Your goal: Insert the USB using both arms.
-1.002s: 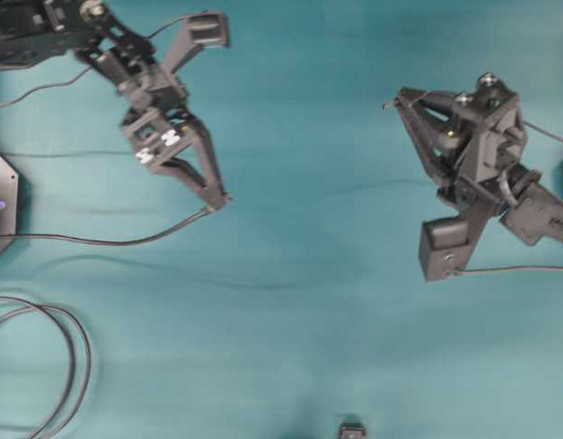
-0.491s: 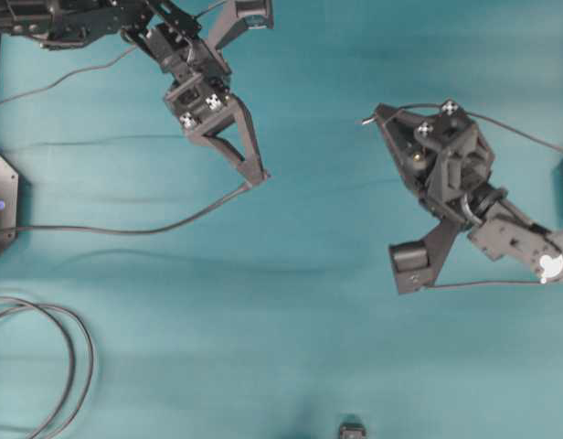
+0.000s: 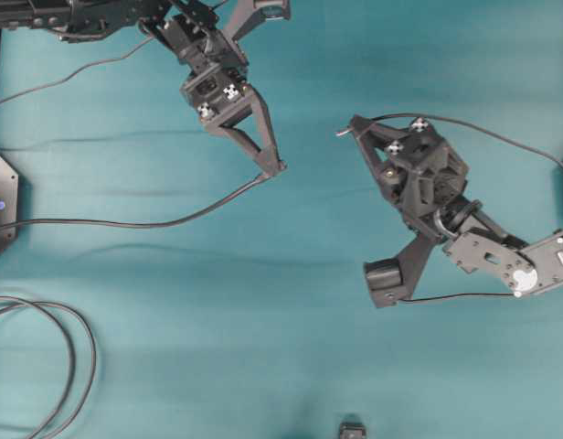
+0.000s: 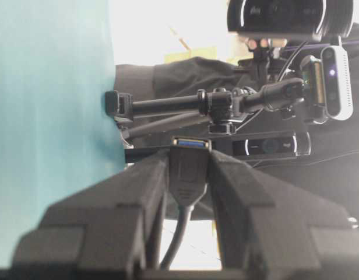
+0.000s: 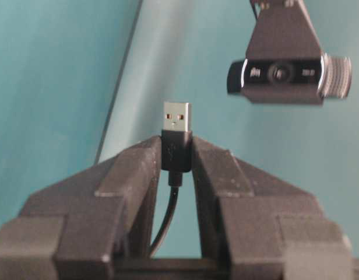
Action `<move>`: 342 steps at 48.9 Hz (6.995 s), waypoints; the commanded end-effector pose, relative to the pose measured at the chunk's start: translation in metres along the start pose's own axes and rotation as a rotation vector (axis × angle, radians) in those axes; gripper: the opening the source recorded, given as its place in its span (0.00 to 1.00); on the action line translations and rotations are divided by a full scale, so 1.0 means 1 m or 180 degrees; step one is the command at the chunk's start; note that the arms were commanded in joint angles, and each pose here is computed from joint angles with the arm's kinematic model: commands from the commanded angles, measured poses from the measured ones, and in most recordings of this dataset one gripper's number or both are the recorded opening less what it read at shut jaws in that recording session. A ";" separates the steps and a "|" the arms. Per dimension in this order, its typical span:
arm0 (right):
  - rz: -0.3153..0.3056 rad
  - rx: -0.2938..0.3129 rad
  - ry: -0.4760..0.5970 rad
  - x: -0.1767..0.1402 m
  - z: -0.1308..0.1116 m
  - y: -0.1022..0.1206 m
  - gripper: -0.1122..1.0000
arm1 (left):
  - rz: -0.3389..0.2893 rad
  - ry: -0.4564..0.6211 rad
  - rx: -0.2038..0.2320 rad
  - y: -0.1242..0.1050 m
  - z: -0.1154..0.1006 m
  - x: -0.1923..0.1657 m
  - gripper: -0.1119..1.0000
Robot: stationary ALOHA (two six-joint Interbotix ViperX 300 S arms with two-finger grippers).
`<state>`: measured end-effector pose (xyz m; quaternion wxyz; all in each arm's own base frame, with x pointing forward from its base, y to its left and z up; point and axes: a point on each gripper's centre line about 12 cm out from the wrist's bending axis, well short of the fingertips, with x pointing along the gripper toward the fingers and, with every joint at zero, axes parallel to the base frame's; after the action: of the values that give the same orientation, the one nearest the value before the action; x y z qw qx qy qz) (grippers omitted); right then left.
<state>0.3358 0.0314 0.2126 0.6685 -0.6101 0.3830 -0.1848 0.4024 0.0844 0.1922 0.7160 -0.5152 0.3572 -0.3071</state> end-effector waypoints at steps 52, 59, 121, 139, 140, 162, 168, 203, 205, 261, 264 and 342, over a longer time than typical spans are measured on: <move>0.0119 0.0086 -0.0305 0.011 0.029 -0.009 0.29 | 0.0115 -0.0062 -0.0042 -0.001 0.008 0.011 0.32; 0.0135 0.0060 -0.0340 0.013 0.037 -0.008 0.29 | 0.0108 -0.0056 -0.0042 -0.001 0.008 0.011 0.32; 0.0151 0.0043 -0.0386 0.010 0.042 -0.004 0.29 | 0.0155 -0.0071 -0.0022 0.000 0.010 0.010 0.32; 0.0178 0.0056 -0.0445 0.009 0.045 -0.004 0.29 | 0.0177 -0.0101 0.0002 -0.001 0.013 0.010 0.32; 0.0182 0.0051 -0.0448 0.009 0.045 -0.004 0.29 | 0.0177 -0.0102 0.0007 -0.002 0.013 0.010 0.32; 0.0194 0.0022 -0.0488 0.008 0.053 0.000 0.29 | 0.0178 -0.0102 -0.0007 0.000 0.015 0.011 0.32; 0.0193 0.0029 -0.0499 0.008 0.056 0.000 0.28 | 0.0172 -0.0106 -0.0008 0.000 0.019 0.011 0.32; 0.0230 0.0030 -0.0755 -0.006 0.079 0.002 0.28 | 0.0127 -0.0046 0.0025 0.002 0.027 0.014 0.32; 0.0230 0.0023 -0.0774 -0.008 0.081 0.002 0.28 | 0.0125 -0.0047 0.0024 0.002 0.027 0.013 0.32; 0.0252 0.0071 -0.0832 -0.012 0.085 0.001 0.28 | 0.0109 -0.0065 0.0102 0.000 0.038 0.012 0.32; 0.0266 0.0080 -0.0858 -0.012 0.086 0.001 0.28 | 0.0112 -0.0068 0.0102 0.000 0.039 0.012 0.32; -0.0342 0.1333 -0.0115 -0.065 0.062 -0.050 0.85 | 0.0548 0.0080 0.0021 0.012 0.024 0.023 0.31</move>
<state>0.3571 0.1096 0.2498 0.7494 -0.5236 0.3094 -0.2616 0.4370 0.0829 0.1684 0.7188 -0.5043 0.4021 -0.2595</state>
